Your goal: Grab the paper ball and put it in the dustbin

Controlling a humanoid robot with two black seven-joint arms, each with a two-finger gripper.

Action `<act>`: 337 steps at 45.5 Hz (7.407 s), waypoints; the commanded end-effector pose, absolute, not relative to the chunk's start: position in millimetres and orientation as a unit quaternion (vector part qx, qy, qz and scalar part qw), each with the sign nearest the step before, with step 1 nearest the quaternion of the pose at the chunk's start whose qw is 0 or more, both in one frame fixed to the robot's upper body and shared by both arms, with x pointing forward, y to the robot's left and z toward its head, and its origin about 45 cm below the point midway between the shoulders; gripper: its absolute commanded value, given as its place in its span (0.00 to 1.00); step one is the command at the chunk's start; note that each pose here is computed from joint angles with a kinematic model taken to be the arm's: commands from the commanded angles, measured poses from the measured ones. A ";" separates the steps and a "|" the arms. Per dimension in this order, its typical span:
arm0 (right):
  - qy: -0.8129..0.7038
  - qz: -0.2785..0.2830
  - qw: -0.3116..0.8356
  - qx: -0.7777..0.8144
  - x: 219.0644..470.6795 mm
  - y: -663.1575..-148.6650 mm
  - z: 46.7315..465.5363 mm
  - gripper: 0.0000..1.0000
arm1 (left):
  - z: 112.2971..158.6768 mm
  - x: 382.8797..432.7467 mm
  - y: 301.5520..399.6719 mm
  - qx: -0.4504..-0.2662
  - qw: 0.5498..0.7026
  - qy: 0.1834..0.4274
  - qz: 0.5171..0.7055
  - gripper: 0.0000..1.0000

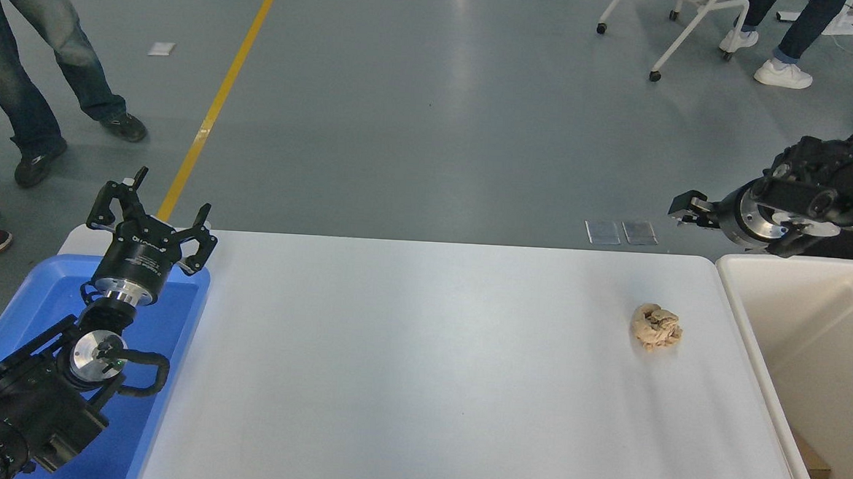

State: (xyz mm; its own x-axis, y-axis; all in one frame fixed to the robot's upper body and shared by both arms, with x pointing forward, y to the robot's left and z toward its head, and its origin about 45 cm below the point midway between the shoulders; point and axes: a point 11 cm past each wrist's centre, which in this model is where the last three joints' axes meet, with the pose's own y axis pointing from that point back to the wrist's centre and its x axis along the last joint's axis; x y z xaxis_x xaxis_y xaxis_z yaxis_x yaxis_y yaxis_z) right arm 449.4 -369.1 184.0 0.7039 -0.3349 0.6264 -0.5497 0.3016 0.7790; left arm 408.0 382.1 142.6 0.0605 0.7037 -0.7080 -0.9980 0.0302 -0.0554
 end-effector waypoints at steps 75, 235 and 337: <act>-0.459 0.076 0.671 0.577 385.2 -335.3 46.3 0.17 | 142.9 408.2 381.9 -0.286 0.670 0.257 0.635 0.99; -0.649 -0.056 0.671 0.355 300.3 -584.0 95.9 0.00 | 142.4 407.7 382.0 -0.286 0.670 0.258 0.635 0.99; -0.318 0.033 0.674 0.666 416.6 -335.7 330.7 1.00 | 142.2 407.5 382.3 -0.286 0.670 0.258 0.635 0.99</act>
